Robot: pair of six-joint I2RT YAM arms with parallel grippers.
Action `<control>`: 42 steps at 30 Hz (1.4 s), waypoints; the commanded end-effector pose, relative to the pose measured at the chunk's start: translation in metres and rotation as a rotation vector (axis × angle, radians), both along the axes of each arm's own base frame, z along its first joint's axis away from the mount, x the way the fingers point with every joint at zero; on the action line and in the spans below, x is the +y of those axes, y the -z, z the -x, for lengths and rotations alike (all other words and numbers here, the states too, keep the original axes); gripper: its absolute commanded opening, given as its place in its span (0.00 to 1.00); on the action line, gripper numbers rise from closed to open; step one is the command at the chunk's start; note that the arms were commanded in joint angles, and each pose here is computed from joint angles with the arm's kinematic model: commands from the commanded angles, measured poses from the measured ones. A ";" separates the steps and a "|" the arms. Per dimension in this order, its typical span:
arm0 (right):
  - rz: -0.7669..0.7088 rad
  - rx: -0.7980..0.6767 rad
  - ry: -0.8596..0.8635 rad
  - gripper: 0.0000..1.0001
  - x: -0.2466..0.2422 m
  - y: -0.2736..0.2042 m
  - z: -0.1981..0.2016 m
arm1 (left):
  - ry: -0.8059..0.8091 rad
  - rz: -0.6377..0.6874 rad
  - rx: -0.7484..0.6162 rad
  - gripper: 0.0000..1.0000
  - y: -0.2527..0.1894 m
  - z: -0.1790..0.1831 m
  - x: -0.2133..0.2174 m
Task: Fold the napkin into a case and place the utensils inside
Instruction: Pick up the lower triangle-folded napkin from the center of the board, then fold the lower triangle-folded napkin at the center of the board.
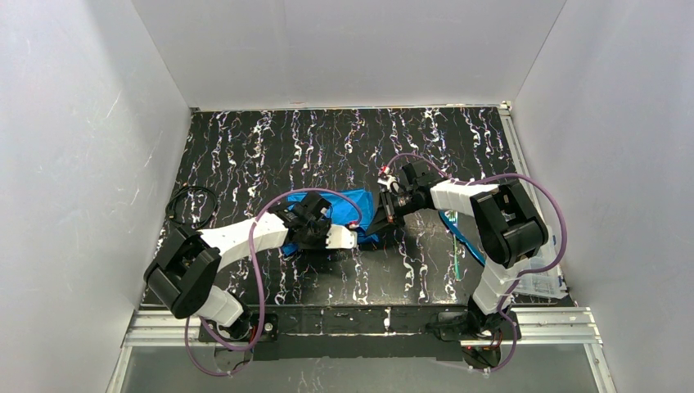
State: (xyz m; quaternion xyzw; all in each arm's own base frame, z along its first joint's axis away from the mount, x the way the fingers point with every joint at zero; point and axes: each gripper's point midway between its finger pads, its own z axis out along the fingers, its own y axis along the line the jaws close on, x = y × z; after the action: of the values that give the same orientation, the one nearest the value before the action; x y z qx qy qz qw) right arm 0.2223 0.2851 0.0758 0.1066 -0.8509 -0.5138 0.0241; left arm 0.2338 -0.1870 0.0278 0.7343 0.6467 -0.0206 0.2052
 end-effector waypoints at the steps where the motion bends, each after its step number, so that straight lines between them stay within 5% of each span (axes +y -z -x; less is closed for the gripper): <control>1: -0.051 -0.050 -0.013 0.01 0.005 -0.024 -0.008 | -0.004 -0.023 0.014 0.00 -0.005 0.004 0.006; 16: -0.047 -0.002 0.008 0.01 -0.002 -0.036 0.011 | 0.039 0.060 0.360 0.00 -0.018 0.073 0.001; 29: 0.002 0.010 0.030 0.02 0.010 -0.010 -0.030 | -0.047 0.035 0.679 0.00 0.006 0.054 0.011; 36: 0.029 -0.116 0.024 0.48 0.013 -0.017 -0.053 | -0.048 0.058 0.912 0.00 0.000 0.066 0.005; 42: 0.078 -0.350 0.081 0.54 -0.006 -0.043 -0.076 | -0.121 0.131 1.091 0.00 -0.009 0.060 -0.002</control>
State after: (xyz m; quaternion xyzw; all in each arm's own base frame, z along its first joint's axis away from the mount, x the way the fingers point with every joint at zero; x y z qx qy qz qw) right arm 0.2770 0.2941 0.0841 0.1230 -0.8670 -0.4812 -0.0389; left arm 0.1843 -0.1872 0.0200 0.6069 0.7016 -0.3637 -0.0845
